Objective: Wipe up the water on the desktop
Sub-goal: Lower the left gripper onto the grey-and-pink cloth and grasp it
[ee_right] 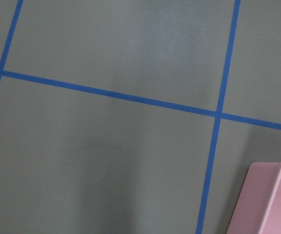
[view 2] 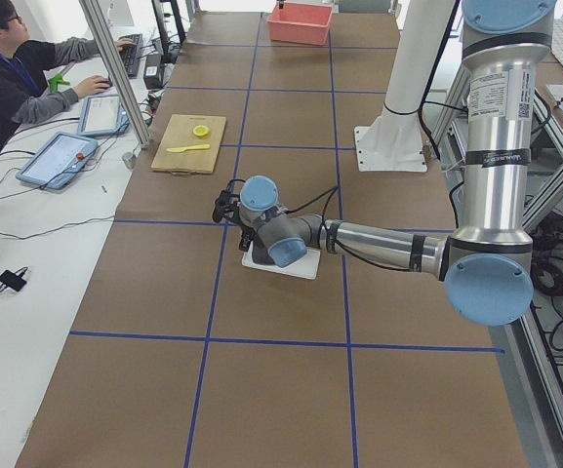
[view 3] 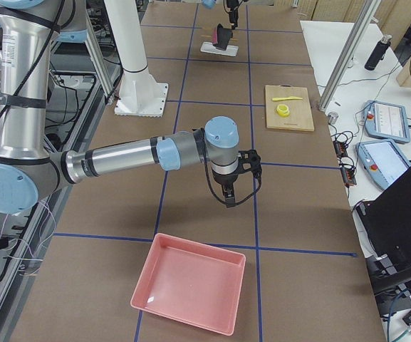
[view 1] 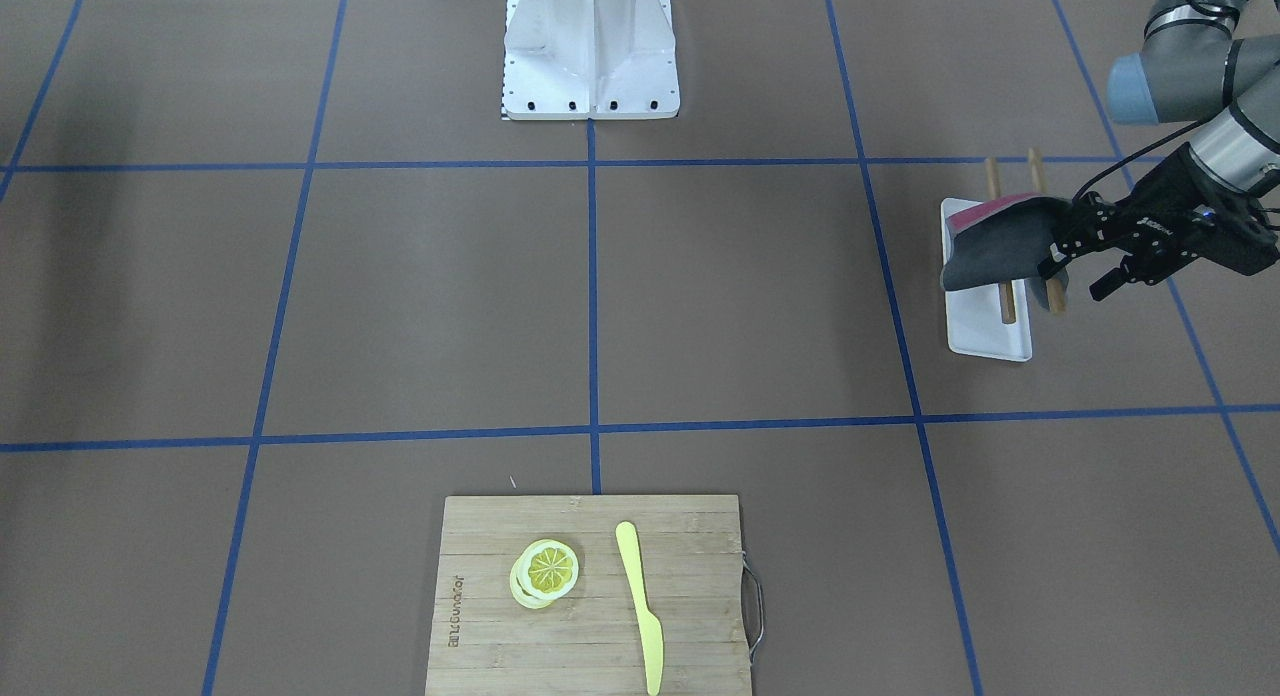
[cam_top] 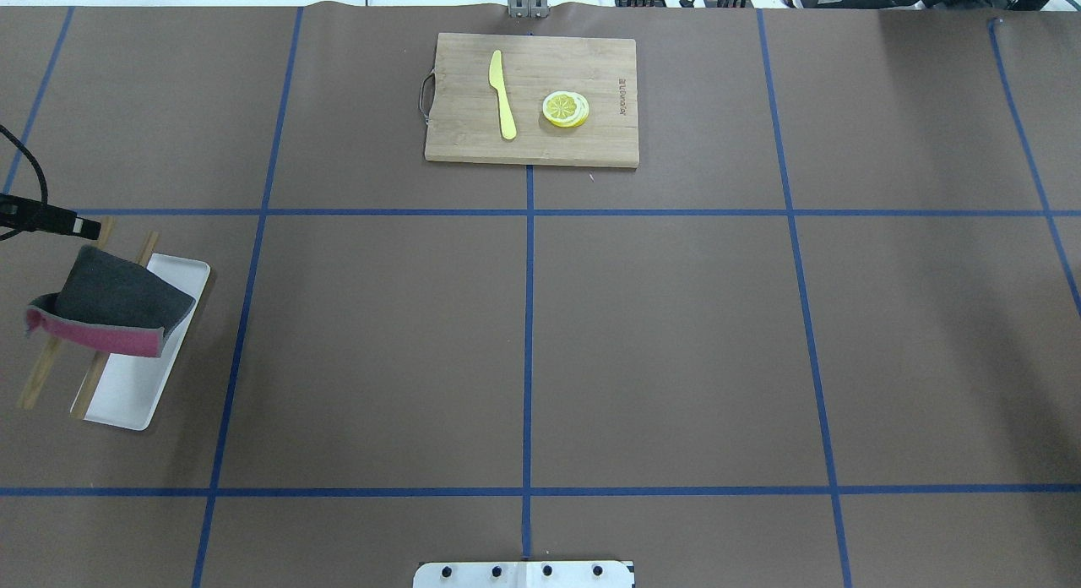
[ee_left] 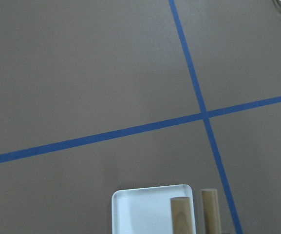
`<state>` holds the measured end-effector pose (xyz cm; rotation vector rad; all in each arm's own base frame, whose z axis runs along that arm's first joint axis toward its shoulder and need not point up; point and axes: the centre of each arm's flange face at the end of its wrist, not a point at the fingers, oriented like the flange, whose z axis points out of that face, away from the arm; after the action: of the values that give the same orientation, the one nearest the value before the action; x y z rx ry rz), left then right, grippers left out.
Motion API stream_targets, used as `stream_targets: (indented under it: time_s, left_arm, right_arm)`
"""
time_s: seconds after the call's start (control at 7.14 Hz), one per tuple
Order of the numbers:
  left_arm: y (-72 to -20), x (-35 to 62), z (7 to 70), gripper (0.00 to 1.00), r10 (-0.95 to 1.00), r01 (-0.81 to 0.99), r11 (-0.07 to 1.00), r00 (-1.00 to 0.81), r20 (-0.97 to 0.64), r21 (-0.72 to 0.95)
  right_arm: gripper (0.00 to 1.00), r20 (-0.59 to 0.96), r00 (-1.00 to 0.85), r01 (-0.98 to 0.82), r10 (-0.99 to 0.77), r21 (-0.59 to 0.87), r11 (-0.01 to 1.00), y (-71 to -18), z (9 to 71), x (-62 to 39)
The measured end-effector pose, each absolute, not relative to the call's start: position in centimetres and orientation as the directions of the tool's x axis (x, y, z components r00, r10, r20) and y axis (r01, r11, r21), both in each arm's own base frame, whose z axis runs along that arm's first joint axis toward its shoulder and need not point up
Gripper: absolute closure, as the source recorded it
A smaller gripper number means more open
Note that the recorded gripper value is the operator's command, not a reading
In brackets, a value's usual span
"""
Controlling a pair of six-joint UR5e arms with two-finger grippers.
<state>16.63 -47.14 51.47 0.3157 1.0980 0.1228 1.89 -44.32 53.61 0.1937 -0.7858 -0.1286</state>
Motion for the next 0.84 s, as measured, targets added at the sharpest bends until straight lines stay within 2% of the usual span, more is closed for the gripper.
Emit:
stream_targets:
  time_s: [0.28,0.84]
  left_arm:
    - [-45.8,16.5,51.3,0.58,0.256,0.049,0.950,0.448,-0.857,0.309]
    - [-44.5,16.0,51.7,0.58,0.248,0.048,0.952,0.453,-0.856,0.301]
  right_arm:
    - [0.00,0.689,0.701,0.041,-0.183,0.217,0.975,-44.3,53.7,1.9]
    - [0.00,0.689,0.702,0.041,-0.182,0.216,0.976,-44.3,53.8,1.9]
